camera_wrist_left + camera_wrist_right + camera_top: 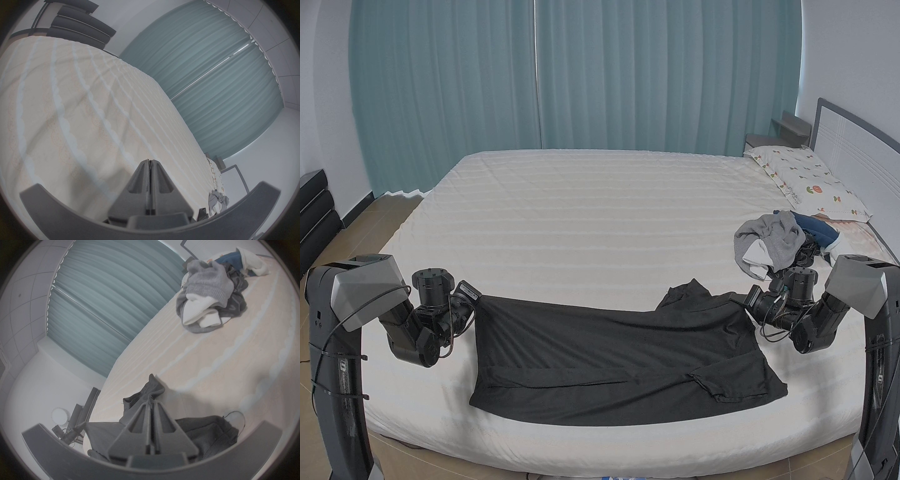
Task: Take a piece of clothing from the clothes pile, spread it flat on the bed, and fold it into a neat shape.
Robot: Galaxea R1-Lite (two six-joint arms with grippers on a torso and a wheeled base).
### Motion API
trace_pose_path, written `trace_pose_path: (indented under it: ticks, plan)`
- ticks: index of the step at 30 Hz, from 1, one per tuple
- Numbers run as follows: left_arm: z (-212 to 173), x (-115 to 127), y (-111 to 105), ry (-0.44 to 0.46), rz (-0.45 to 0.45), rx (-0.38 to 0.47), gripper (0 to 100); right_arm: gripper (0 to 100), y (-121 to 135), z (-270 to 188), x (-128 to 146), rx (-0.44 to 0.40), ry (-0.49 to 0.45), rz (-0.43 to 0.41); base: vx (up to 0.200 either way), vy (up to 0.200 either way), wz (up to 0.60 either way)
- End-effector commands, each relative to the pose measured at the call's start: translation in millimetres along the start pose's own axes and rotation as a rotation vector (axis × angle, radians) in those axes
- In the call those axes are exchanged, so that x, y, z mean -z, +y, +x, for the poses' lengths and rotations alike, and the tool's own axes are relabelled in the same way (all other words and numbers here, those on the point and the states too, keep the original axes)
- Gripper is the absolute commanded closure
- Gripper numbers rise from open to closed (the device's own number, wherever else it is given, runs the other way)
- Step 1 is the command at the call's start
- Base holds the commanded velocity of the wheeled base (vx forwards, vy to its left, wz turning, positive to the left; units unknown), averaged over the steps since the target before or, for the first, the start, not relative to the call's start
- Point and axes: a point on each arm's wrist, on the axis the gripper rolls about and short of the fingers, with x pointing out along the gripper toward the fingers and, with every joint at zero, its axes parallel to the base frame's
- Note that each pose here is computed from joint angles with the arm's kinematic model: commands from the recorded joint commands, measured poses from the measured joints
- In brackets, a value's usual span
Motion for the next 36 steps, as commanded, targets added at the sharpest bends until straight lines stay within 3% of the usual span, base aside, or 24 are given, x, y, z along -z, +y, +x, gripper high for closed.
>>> trace_pose_path:
  ticks: [1, 10, 20, 21, 30, 36]
  plan:
    - [0.3, 1.7, 1.5, 0.005, 0.0, -0.004, 100, 0, -4.4, 4.7, 3.9, -0.012, 0.048, 0.013, 0.0, 0.0, 0.0]
    - [-0.2, 2.9, 3.3, 0.008, 0.002, -0.011, 100, 0, -11.4, 24.5, 0.1, -0.01, 0.107, 0.034, 0.0, 0.0, 0.0]
    - [0.2, 3.5, 3.1, 0.01, 0.003, -0.01, 100, 0, -4.9, 27.6, -7.4, -0.029, 0.093, -0.012, 0.0, 0.0, 0.0]
    - [0.2, 3.5, 3.1, 0.01, 0.003, -0.01, 100, 100, -3.6, 28.7, -8.3, -0.033, 0.093, -0.02, 0.0, 0.0, 0.0]
    - [-0.1, 3.2, 2.6, 0.009, 0.003, -0.009, 100, 100, -9.1, 27.3, -4.6, 0.006, 0.141, -0.086, 0.0, 0.0, 0.0]
    - [-0.3, 2.2, 1.2, 0.005, 0.004, -0.004, 100, 100, -3.7, 20.5, -17.9, 0.0, 0.105, -0.098, 0.0, 0.0, 0.0]
